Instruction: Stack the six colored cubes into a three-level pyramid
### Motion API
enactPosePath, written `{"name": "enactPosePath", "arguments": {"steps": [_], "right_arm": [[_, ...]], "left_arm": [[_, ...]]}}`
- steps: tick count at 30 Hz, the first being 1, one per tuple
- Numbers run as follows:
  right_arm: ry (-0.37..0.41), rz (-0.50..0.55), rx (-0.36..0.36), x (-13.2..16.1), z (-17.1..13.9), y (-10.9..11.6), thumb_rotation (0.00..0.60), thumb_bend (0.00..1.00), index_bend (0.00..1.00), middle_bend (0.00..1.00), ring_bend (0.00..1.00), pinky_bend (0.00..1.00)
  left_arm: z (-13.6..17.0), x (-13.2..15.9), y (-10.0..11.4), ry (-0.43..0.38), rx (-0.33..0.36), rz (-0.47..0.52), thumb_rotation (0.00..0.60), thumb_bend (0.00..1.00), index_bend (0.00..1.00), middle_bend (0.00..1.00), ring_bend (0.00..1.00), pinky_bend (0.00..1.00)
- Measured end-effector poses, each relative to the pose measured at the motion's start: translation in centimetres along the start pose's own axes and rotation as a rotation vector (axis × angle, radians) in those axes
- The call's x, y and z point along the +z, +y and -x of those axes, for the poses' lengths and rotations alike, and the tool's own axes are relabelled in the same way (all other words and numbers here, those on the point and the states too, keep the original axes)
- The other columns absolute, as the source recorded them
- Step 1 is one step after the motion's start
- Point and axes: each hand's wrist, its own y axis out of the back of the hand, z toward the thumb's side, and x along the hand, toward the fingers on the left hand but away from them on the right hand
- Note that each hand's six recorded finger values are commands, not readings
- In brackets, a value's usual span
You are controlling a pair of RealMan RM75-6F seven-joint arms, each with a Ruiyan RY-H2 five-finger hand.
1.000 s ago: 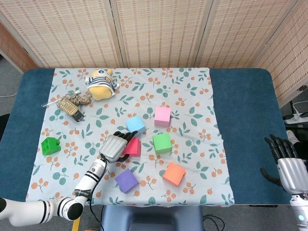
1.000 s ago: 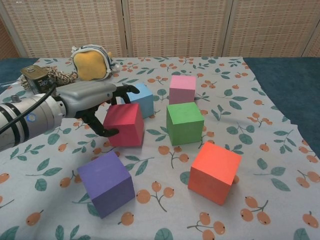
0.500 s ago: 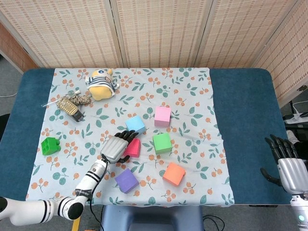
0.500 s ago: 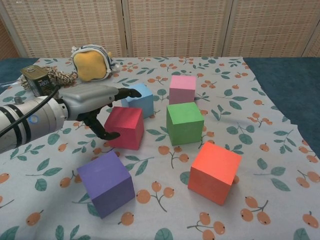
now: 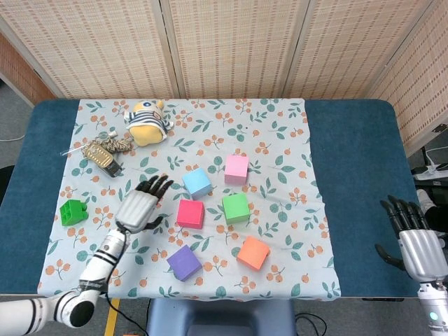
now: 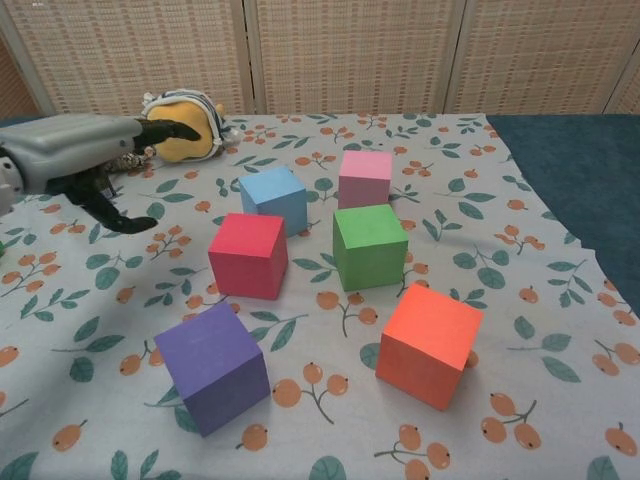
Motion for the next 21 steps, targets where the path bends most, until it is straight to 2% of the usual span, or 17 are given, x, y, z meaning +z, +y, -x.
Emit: {"name": "enactPosePath", "arguments": {"steps": [3,7,10,16,21], "right_arm": [[0.032,-0.013,0.01,0.9,0.9,-0.5,0.6,0.17,0.0,0.0,0.0,0.0],[0.075,-0.05,0.047,2.6,3.0,-1.2,0.6,0.17,0.0,0.0,0.0,0.0],[0.11,-0.082,0.086,4.6,5.0,-1.7,0.6,0.17,0.0,0.0,0.0,0.0],[0.157,-0.093,0.21,9.1,9.4,-2.8,0.6,0.17,0.0,0.0,0.0,0.0],[0.162,-0.117,0.266,12.8,12.3,-3.1,0.6,0.17,0.0,0.0,0.0,0.0]], "left_arm": [[2.5,-2.9,0.1,0.049,0.026,0.035,0.6,0.31,0.0,0.02,0.01,0.15],[7.2,-7.1,-0.7,0.14,0.058,0.089,0.6,0.31,0.0,0.02,0.0,0.12],[9.6,-9.6,-1.3,0.195,0.077,0.113,0.6,0.31,0.0,0.01,0.0,0.11],[11.0,-13.3,-1.9,0.253,0.102,0.146,0.6,0.31,0.0,0.01,0.0,0.11],[11.7,-15.0,-2.5,0.278,0.095,0.186,0.6,0.31,0.0,0.01,0.0,0.09]]}}
